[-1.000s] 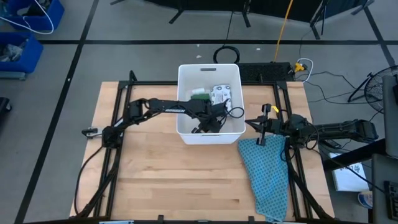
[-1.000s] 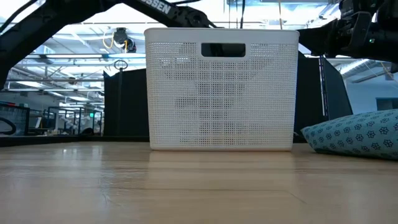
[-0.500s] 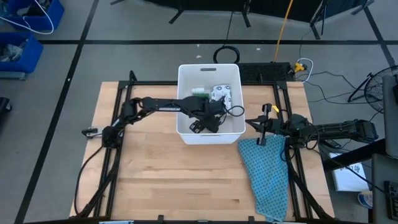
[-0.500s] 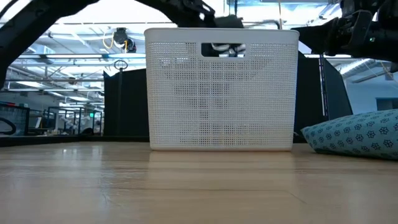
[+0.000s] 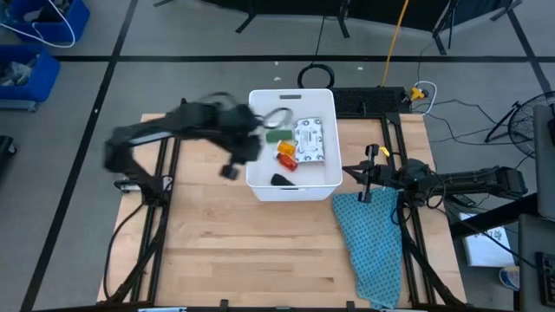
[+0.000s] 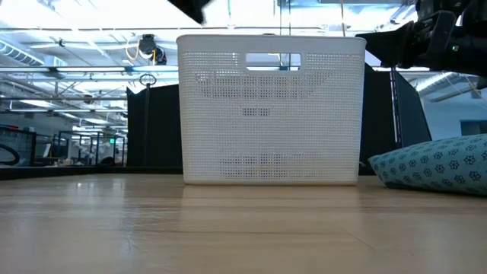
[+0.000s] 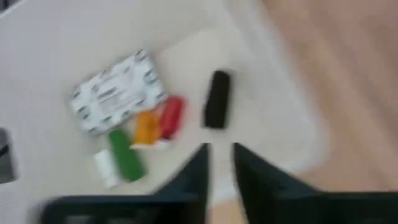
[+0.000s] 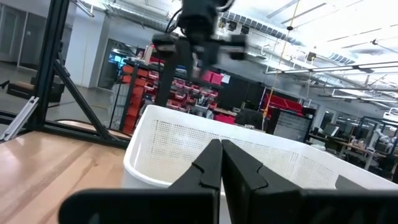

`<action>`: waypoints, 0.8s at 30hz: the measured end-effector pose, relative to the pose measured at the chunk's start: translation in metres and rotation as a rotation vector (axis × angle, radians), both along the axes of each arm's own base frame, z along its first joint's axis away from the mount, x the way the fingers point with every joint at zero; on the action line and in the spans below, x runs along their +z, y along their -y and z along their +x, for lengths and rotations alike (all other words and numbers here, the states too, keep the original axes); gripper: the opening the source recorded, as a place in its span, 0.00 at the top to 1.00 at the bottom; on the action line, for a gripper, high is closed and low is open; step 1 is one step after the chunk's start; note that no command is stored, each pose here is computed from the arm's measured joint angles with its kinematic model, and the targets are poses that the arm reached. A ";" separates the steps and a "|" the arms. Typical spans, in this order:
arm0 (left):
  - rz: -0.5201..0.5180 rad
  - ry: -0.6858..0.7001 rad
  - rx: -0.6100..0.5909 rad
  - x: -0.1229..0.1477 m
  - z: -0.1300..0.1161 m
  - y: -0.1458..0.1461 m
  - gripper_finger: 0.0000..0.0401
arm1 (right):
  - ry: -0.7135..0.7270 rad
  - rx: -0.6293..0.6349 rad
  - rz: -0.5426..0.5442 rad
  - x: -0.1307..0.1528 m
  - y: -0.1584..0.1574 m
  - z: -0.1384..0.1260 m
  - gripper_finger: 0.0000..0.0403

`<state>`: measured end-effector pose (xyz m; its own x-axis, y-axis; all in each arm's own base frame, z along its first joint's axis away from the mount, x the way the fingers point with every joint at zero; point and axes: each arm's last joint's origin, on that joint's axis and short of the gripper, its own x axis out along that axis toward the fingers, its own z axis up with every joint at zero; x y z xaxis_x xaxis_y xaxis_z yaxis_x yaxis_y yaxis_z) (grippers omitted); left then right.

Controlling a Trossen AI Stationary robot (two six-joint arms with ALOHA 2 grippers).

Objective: Pick & place medical supplies in basket/bin
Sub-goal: Return to Home Position

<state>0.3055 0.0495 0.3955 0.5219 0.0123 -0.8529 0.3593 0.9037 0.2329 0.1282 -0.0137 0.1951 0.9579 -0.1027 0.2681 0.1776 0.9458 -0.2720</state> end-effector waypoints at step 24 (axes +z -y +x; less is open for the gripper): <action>-0.312 1.007 -0.049 -0.127 -0.175 0.024 1.00 | 0.046 0.040 0.108 0.003 0.000 -0.001 1.00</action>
